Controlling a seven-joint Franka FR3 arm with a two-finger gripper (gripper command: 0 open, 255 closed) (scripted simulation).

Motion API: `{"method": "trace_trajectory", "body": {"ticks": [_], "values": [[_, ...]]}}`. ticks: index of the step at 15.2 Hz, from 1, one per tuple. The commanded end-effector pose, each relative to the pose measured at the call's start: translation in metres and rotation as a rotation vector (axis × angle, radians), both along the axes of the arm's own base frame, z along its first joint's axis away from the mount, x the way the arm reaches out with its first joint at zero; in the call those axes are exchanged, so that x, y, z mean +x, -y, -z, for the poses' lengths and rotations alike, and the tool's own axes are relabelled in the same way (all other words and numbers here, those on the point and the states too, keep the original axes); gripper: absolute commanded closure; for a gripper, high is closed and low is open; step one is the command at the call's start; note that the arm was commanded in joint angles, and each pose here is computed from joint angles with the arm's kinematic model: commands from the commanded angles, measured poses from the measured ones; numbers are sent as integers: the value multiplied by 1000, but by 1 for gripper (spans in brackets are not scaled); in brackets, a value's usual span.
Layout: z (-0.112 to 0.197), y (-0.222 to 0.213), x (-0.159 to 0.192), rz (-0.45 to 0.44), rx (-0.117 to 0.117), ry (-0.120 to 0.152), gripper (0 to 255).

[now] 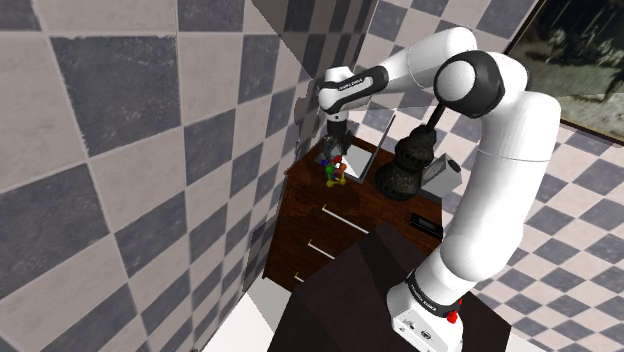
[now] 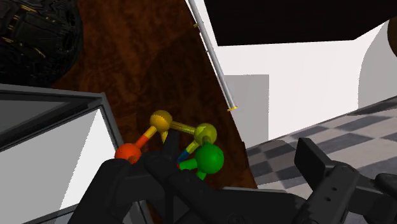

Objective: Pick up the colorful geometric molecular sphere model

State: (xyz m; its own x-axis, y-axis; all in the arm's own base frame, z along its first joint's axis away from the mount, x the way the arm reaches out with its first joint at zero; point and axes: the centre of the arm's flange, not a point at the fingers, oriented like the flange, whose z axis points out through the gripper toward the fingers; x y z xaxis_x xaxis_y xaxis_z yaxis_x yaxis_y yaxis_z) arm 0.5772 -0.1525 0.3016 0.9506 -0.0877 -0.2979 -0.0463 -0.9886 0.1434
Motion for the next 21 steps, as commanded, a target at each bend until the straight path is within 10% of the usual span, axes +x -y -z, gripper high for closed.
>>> {"method": "trace_trajectory", "body": {"ticks": [1, 9, 19, 20, 21], "values": [[18, 17, 21, 5, -8, -5, 0], [82, 67, 90, 27, -38, -25, 0], [122, 67, 90, 27, -38, -25, 0], [129, 68, 84, 28, -39, -25, 255], [135, 68, 74, 28, -39, -24, 255]]}}
